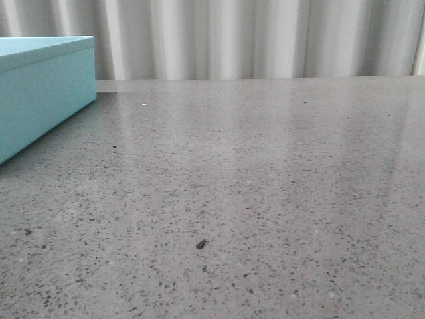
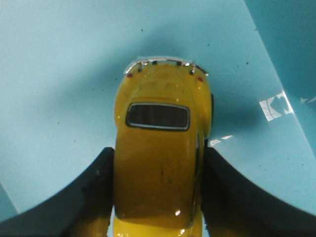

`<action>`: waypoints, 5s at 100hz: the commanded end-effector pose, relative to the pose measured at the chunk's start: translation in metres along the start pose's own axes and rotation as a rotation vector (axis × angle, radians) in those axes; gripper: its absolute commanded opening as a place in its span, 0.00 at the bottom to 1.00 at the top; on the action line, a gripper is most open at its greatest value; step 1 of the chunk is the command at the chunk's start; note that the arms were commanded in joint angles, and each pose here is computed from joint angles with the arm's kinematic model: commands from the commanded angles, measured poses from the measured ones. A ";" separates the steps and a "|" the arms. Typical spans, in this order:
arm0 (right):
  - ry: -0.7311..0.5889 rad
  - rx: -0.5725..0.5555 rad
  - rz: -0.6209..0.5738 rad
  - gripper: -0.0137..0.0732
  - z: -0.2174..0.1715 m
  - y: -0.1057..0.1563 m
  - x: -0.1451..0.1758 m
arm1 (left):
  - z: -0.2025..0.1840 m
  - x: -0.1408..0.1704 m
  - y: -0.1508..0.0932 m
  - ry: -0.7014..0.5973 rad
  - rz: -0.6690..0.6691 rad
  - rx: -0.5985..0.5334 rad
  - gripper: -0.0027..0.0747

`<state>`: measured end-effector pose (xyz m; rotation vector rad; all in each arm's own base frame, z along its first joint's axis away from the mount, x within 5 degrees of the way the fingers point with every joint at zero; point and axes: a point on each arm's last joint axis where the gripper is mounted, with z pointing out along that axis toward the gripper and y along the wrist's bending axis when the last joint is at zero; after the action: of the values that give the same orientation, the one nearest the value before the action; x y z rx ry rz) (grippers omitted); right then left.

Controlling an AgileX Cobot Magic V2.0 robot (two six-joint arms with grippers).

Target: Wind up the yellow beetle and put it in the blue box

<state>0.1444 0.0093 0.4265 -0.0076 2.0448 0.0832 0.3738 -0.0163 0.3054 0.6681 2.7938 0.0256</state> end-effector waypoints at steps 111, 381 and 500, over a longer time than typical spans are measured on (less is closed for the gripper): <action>-0.105 -0.005 -0.016 0.09 -0.007 0.001 -0.012 | -0.009 -0.006 -0.004 -0.029 0.005 0.061 0.58; -0.583 0.059 -0.261 0.09 0.001 -0.012 0.185 | -0.069 0.279 -0.131 -1.378 -0.254 -0.337 0.01; -0.582 0.060 -0.261 0.09 0.001 -0.012 0.185 | 0.024 0.309 -0.138 -1.238 -0.420 -0.242 0.01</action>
<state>0.0618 0.0016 0.2463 -0.1790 1.5333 -0.1276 0.0559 -0.0030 0.1997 -0.0259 1.6307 -0.0961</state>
